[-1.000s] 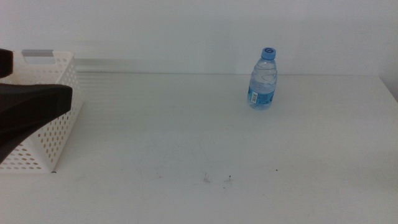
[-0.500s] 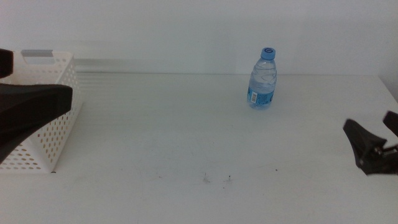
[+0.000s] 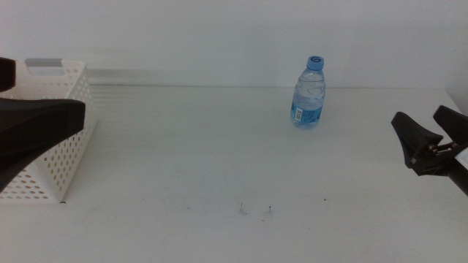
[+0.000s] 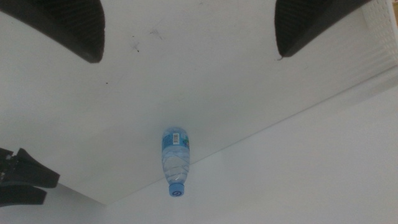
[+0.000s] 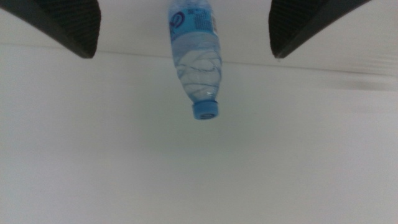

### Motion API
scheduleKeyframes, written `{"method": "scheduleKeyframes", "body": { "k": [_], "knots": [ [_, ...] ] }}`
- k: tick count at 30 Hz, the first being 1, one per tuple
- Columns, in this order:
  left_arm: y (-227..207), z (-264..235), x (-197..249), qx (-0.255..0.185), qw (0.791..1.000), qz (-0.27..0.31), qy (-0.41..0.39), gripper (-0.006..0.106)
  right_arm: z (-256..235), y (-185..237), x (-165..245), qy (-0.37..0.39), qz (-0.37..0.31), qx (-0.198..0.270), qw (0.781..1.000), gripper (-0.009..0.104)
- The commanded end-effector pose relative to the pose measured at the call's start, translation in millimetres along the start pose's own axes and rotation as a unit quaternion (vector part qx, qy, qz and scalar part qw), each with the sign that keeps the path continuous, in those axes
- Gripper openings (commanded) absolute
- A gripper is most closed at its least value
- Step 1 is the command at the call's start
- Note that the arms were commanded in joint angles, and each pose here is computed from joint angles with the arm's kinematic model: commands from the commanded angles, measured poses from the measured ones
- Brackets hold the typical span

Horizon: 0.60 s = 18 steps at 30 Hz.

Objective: Use arms to grab the bottles and put them into the dustbin to the left of the table.

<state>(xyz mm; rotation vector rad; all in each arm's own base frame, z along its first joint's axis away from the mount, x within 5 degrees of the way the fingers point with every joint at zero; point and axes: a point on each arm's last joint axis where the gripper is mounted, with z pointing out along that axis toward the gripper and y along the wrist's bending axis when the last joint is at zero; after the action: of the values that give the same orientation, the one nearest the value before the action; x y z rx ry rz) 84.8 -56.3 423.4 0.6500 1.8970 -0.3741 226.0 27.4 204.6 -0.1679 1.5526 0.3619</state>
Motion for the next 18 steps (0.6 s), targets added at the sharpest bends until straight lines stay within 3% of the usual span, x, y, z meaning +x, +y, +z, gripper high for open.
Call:
{"method": "scheduleKeyframes", "body": {
  "k": [1, 12, 18],
  "knots": [
    [0.0, -1.9, -2.2, -0.002, 1.0, -0.001, -0.01, 0.094, 6.1, -1.1, -1.2, -0.004, -0.003, -0.012, 1.0, 0.08],
    [0.0, -1.9, -2.2, -0.002, 1.0, -0.001, -0.01, 0.094, 86.0, 4.5, 18.9, 0.025, 0.015, -0.049, 0.998, 0.08],
    [0.0, -1.9, -2.2, -0.002, 1.0, -0.001, -0.01, 0.094, 139.7, 8.7, 40.8, 0.054, -0.038, -0.057, 0.996, 0.08]
  ]
}}
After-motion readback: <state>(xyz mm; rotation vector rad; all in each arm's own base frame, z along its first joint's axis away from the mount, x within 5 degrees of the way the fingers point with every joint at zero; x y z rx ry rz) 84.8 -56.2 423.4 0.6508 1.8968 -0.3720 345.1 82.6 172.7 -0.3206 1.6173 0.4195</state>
